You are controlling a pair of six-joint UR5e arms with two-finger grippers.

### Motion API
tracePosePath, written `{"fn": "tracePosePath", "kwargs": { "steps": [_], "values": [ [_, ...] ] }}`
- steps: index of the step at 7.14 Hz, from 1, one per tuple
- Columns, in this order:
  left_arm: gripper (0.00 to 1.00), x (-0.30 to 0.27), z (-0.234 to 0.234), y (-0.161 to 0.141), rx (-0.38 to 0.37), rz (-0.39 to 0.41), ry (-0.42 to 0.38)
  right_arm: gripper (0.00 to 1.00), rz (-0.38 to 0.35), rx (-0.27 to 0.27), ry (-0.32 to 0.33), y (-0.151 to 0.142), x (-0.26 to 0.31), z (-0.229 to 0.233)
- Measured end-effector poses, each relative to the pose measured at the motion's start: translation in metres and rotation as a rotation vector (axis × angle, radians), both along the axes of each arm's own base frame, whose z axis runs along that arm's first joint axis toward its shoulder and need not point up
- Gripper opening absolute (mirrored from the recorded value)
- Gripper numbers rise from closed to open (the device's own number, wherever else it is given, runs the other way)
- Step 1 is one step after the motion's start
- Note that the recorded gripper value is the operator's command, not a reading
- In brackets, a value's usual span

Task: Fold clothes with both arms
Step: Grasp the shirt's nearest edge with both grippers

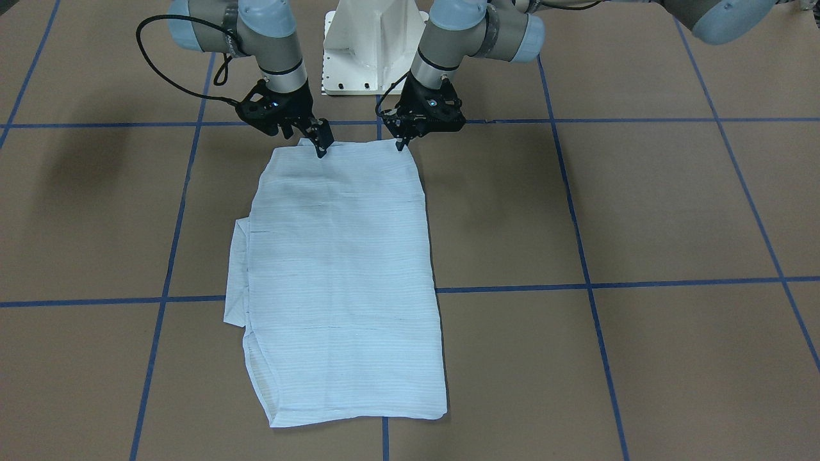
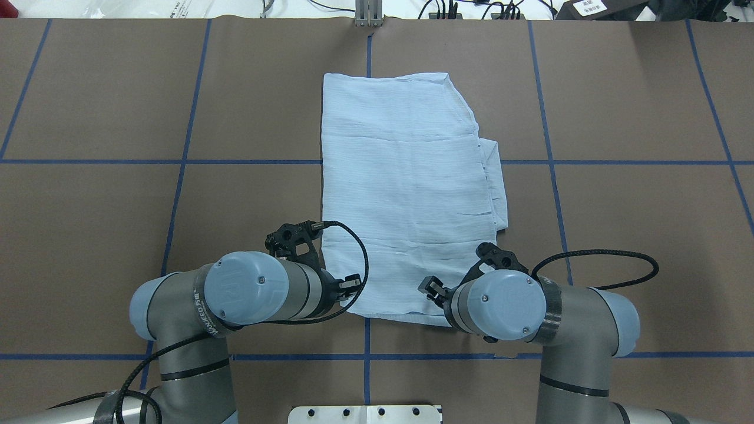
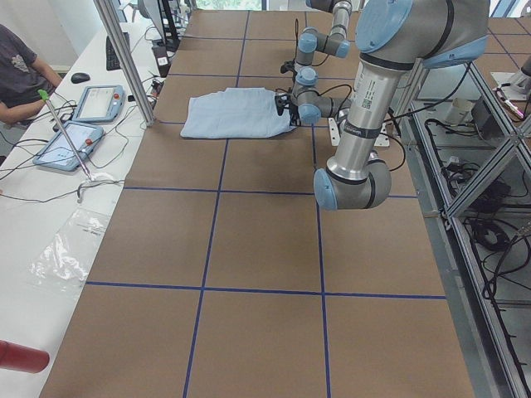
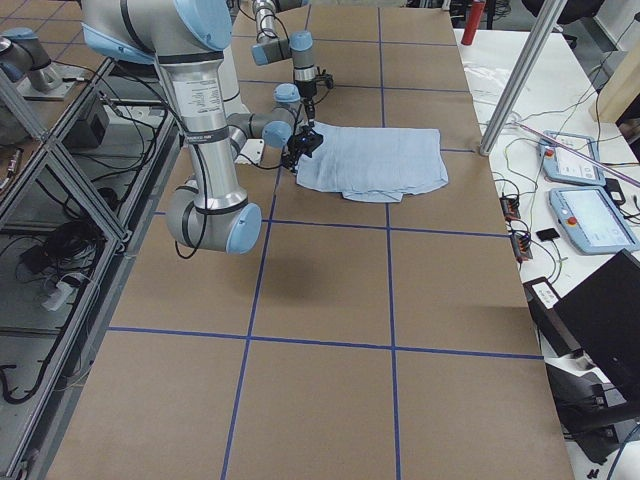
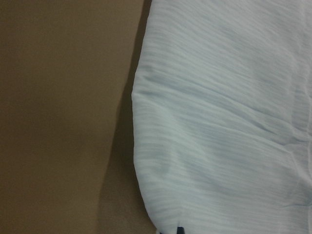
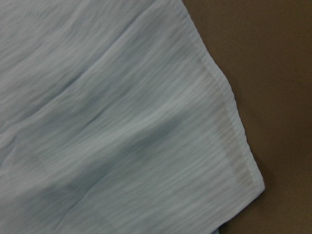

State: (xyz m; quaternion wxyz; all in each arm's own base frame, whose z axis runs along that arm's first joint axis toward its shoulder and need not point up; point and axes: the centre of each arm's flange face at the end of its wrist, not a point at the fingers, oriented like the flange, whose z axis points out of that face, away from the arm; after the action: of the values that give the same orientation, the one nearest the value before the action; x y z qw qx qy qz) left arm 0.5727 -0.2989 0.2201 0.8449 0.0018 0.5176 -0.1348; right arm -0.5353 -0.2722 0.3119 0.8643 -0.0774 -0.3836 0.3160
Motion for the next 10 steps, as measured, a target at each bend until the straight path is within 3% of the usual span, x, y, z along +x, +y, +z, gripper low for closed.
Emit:
{"fn": "tracePosePath", "kwargs": {
  "steps": [1,2,4,5,6,8,10],
  "values": [
    [0.00,0.0000,0.0000,0.0000,0.001,0.000,0.000,0.90,-0.001,-0.002,0.007,0.0003,-0.0021,0.0032],
    [0.00,0.0000,0.0001,0.0000,0.001,0.000,0.000,0.76,-0.002,-0.003,0.012,0.0002,-0.0036,0.0056],
    [0.00,0.0000,0.0002,0.0001,0.001,0.000,0.000,0.63,-0.002,-0.004,0.015,-0.0002,-0.0045,0.0068],
    [0.00,0.0001,0.0003,0.0000,0.001,0.001,-0.001,0.52,-0.002,-0.004,0.015,-0.0004,-0.0044,0.0068],
    [0.00,0.0003,0.0006,0.0000,0.001,0.001,-0.001,0.35,-0.003,-0.004,0.015,-0.0004,-0.0043,0.0066],
    [0.00,0.0004,0.0007,-0.0001,0.001,0.001,-0.001,0.24,-0.005,-0.003,0.013,-0.0001,-0.0038,0.0056],
    [0.00,0.0012,0.0019,-0.0004,0.000,0.000,-0.004,0.06,-0.007,-0.001,0.009,0.0001,-0.0033,0.0037]
  ]
}}
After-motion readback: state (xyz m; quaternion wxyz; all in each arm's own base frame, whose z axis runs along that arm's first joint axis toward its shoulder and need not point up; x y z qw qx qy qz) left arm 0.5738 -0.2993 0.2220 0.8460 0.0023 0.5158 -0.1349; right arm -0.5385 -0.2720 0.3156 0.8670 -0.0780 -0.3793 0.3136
